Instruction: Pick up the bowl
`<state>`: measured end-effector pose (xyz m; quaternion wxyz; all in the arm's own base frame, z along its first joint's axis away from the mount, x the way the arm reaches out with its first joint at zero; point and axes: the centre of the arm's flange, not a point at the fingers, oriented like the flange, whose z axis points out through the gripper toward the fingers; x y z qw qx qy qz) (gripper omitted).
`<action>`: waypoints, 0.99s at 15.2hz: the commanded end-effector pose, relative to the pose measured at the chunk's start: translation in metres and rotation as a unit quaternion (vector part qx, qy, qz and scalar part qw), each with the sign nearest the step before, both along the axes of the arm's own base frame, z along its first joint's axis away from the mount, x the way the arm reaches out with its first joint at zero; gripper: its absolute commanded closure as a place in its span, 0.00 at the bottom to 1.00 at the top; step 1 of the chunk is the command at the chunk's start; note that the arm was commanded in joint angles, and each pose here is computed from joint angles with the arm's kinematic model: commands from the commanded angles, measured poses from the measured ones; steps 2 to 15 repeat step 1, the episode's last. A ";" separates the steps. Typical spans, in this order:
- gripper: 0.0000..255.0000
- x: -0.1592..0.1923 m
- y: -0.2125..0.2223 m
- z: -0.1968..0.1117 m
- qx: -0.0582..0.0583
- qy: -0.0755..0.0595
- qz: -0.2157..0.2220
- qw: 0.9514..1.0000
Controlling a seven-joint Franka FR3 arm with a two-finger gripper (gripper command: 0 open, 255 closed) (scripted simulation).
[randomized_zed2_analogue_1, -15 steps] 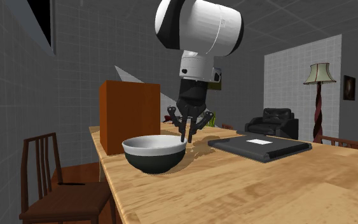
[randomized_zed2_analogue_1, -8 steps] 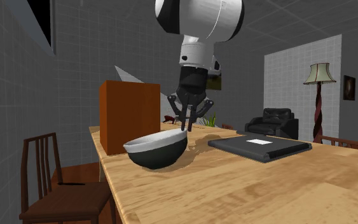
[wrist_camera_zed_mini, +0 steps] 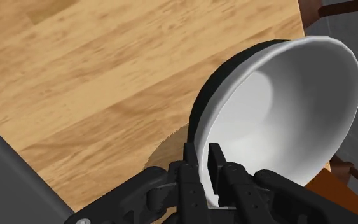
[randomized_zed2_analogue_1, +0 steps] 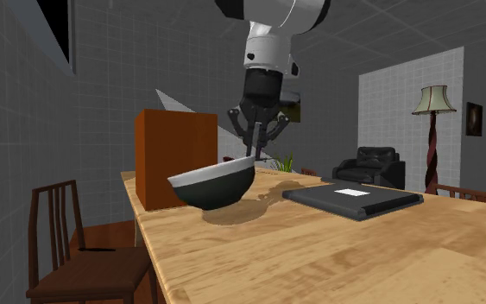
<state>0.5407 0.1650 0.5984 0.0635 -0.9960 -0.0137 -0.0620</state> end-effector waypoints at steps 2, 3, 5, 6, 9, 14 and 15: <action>1.00 0.000 0.001 0.003 0.000 0.000 0.000 1.000; 1.00 0.000 0.001 0.003 0.000 0.000 0.000 1.000; 1.00 0.000 0.001 0.003 0.000 0.000 0.000 1.000; 1.00 0.000 0.001 0.003 0.000 0.000 0.000 1.000; 1.00 0.000 0.001 0.003 0.000 0.000 0.000 1.000; 1.00 0.000 0.001 0.003 0.000 0.000 0.000 1.000; 1.00 0.000 0.001 0.003 0.000 0.000 0.000 1.000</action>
